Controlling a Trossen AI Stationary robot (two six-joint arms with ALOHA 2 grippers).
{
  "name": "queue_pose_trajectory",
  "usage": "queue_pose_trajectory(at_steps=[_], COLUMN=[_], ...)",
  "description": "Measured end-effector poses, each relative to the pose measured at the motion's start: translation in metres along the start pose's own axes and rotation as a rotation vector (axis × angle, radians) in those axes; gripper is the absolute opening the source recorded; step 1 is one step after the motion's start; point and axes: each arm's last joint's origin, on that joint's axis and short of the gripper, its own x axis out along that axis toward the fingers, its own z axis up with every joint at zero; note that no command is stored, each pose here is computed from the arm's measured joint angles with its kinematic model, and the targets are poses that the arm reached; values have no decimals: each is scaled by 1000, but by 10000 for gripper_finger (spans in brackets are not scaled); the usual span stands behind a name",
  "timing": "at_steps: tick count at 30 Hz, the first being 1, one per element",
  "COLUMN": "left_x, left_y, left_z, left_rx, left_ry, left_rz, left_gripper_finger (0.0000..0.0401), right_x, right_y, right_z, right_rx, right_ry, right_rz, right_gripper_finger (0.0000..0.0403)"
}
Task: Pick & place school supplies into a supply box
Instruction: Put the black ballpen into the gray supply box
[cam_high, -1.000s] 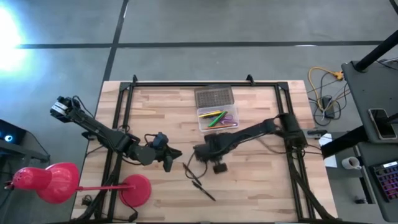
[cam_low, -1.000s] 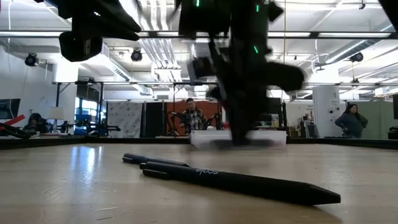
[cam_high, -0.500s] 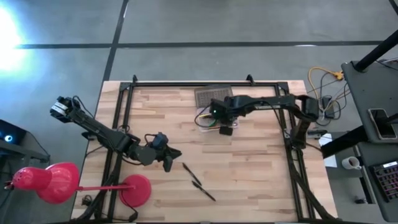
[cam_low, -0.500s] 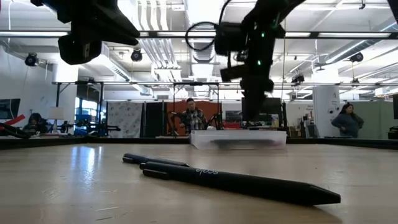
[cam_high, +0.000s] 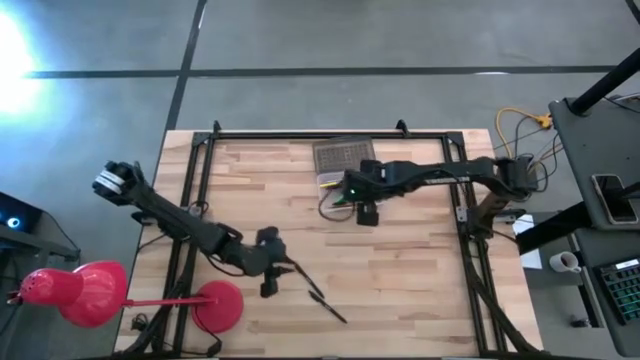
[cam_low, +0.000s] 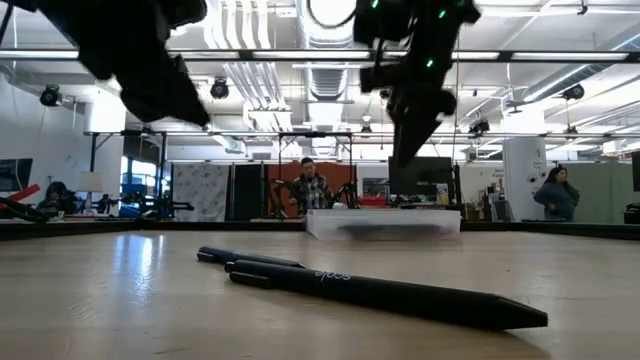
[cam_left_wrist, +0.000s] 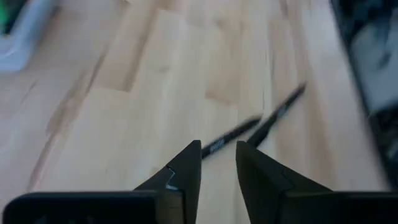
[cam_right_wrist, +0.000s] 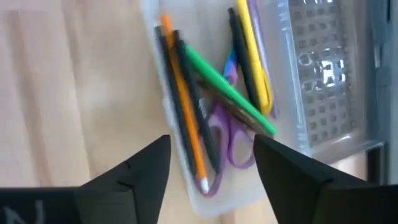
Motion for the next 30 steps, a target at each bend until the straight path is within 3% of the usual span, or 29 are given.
queue_pose_trajectory(at_steps=[4,8,10,14,17,24,30], left_x=[22,43,55,74,81,101,115], left_y=[-3,2,7,13,10,12,19], left_z=[-3,6,8,6,6,3,-8], left_rx=[219,323,365,394,457,551,557], left_ry=[64,94,143,254,263,287,330], left_rz=[19,44,-18,-203,-236,-210,-152], left_gripper_finger=[99,105,105,106,106,104,97], right_x=[-28,-46,-55,-64,-69,-73,-75], right_y=[25,43,50,67,77,91,96], right_z=[-10,-24,-31,-41,-45,-50,-52], right_rx=[-58,25,71,101,116,167,201], right_ry=[-4,46,57,93,84,66,64], right_rz=[-2,-13,-33,-35,-58,-67,-65], right_gripper_finger=[238,255,262,276,284,287,286])
